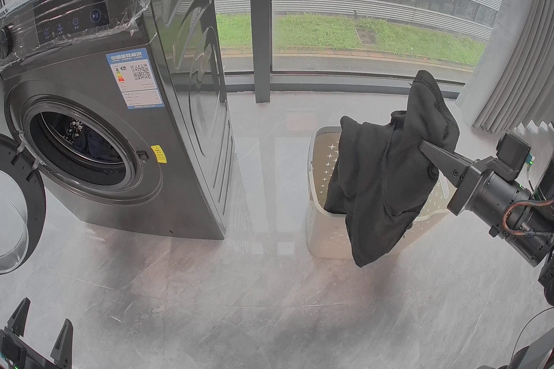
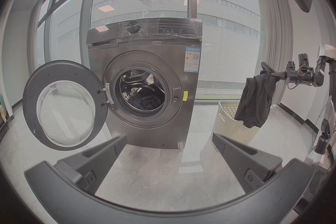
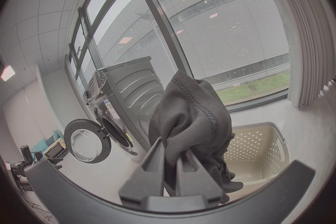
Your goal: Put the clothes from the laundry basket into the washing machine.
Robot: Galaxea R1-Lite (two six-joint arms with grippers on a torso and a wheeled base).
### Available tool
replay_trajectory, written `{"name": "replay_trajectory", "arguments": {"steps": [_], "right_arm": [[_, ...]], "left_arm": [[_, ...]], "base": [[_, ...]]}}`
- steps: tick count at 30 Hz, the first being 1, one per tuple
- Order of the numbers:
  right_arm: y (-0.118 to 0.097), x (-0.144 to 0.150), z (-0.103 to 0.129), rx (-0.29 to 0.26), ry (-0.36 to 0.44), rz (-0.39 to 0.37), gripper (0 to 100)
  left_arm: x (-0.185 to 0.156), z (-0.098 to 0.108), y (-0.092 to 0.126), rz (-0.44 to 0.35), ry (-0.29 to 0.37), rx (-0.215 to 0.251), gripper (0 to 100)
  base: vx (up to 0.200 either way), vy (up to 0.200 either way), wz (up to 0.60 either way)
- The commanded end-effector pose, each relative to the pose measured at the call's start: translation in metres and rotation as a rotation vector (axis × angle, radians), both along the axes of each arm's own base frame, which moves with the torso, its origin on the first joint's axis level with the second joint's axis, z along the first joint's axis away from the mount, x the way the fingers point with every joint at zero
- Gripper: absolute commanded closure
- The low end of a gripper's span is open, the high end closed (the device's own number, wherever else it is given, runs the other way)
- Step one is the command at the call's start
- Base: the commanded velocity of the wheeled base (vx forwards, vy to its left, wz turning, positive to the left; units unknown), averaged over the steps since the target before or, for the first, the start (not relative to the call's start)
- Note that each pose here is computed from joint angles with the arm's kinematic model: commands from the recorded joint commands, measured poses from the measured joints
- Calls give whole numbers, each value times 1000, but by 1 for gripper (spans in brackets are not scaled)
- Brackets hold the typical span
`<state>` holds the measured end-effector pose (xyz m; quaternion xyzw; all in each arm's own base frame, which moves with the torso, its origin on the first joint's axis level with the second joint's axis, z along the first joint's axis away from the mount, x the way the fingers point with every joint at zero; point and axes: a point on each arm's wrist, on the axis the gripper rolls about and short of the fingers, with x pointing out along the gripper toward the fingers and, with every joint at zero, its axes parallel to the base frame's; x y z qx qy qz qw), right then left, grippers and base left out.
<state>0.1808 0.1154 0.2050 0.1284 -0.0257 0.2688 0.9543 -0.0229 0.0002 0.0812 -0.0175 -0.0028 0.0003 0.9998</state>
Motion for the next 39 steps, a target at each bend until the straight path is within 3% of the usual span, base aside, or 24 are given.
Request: {"name": "replay_trajectory", "arguments": {"steps": [1, 6, 12, 39], "right_arm": [[0, 0, -1, -1, 3, 0, 100], [0, 0, -1, -1, 3, 2, 100], [1, 0, -1, -3, 4, 3, 100], [4, 1, 1, 7, -12, 12, 100]], "left_arm": [[0, -5, 0, 1, 4, 0, 0], [0, -5, 0, 1, 4, 0, 0], [0, -5, 0, -2, 4, 15, 0], [0, -5, 0, -4, 2, 7, 0]], "base": [[-200, 0, 0], [-200, 0, 0], [0, 0, 0], [0, 200, 0]]}}
